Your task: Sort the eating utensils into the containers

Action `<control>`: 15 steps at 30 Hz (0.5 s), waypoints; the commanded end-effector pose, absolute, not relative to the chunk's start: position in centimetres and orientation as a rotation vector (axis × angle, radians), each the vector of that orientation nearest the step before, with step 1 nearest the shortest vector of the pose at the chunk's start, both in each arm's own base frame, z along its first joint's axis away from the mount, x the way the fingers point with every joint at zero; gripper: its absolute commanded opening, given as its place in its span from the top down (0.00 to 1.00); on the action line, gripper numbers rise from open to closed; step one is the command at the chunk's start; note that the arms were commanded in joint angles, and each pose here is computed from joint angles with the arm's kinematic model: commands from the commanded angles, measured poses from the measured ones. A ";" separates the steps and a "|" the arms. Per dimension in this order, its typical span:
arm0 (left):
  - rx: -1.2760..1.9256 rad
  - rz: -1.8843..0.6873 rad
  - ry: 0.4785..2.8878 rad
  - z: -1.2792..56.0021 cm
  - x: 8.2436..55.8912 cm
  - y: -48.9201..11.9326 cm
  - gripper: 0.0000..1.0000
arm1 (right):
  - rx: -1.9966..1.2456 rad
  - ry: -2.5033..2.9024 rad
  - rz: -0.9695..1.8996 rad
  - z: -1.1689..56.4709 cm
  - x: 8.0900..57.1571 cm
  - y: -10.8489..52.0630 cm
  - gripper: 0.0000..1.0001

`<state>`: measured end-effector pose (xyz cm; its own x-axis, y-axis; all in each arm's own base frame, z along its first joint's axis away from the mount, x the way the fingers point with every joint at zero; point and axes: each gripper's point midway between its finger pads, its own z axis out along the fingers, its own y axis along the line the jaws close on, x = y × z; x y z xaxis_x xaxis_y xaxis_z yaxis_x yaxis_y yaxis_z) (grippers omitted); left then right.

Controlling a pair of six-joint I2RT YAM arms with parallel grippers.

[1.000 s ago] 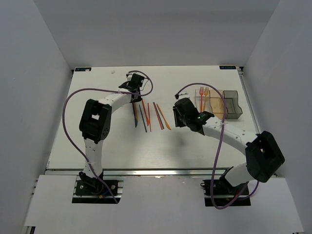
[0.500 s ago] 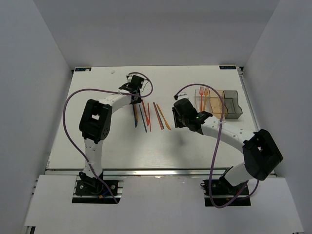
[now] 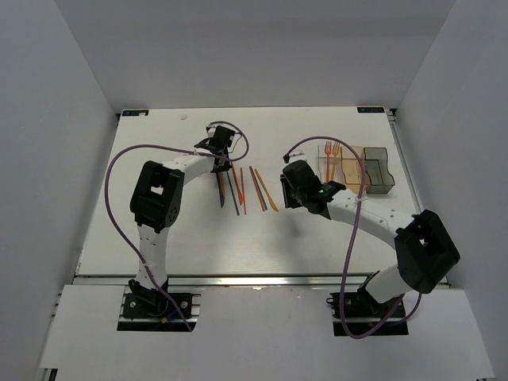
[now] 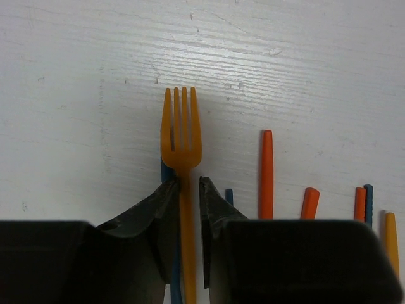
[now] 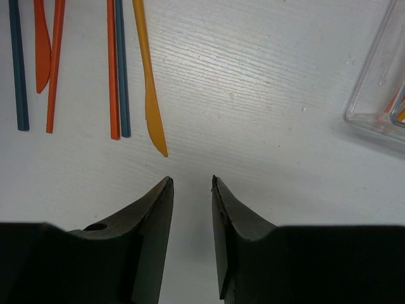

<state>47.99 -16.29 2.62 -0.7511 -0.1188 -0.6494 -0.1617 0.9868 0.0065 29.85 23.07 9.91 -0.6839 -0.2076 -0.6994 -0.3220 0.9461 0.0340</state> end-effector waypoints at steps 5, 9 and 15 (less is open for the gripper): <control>-0.205 0.054 2.436 1.5 47.8 -16.6 0.72 | -0.379 2.328 0.208 9.8 30.3 23.3 0.64; -0.202 0.067 2.458 0.8 47.5 -16.5 0.73 | -0.379 2.327 0.209 9.9 30.3 23.3 0.63; -0.204 0.074 2.474 0.2 46.8 -16.2 0.87 | -0.378 2.323 0.213 9.9 30.2 23.3 0.64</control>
<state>48.02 -16.58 1.90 -0.7468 -0.1370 -0.6508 -0.1671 0.9858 -0.0158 29.86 23.07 9.87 -0.6843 -0.2080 -0.6989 -0.3220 0.9461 0.0337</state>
